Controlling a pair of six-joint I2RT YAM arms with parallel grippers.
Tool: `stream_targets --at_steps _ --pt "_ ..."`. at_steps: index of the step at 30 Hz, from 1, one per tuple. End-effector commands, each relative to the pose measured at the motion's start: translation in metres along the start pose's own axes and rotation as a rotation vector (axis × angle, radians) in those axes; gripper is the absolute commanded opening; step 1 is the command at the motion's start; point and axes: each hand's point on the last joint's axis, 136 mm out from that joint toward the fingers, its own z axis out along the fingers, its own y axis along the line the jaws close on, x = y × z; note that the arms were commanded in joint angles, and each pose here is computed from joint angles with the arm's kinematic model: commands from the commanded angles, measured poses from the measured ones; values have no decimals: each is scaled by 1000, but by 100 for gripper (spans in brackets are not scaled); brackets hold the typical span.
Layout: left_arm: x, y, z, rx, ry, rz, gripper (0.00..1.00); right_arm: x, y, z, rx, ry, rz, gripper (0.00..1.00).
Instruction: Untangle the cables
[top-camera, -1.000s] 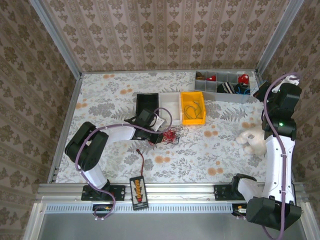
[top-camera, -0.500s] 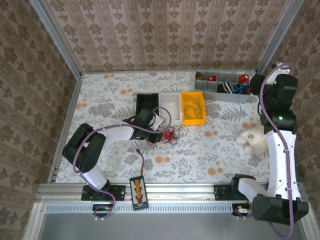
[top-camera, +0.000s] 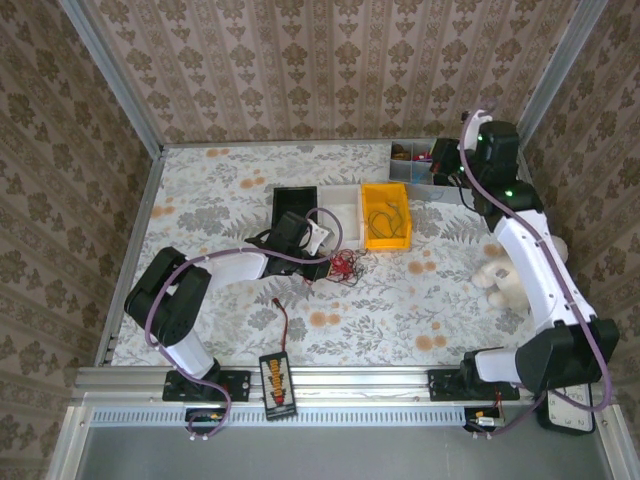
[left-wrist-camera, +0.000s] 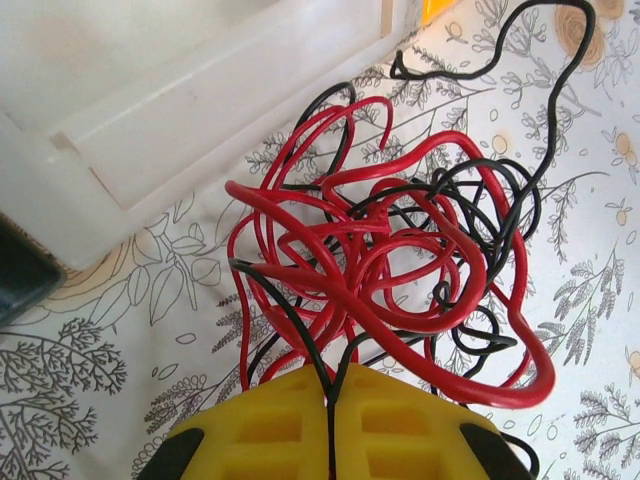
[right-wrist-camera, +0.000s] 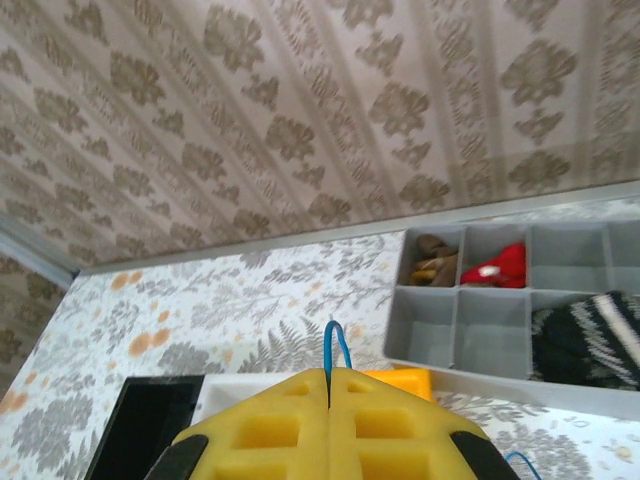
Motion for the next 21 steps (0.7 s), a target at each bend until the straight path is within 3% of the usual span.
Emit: stream_targets --at_steps 1,11,21 --pt "-8 -8 -4 35 -37 -12 0 -28 25 -1 -67 -73 -42 0" --pt "-1 -4 3 32 -20 -21 0 -27 45 17 -95 -48 -77 0" --pt "4 -3 4 31 -15 -25 0 49 25 72 -72 130 -15 0"
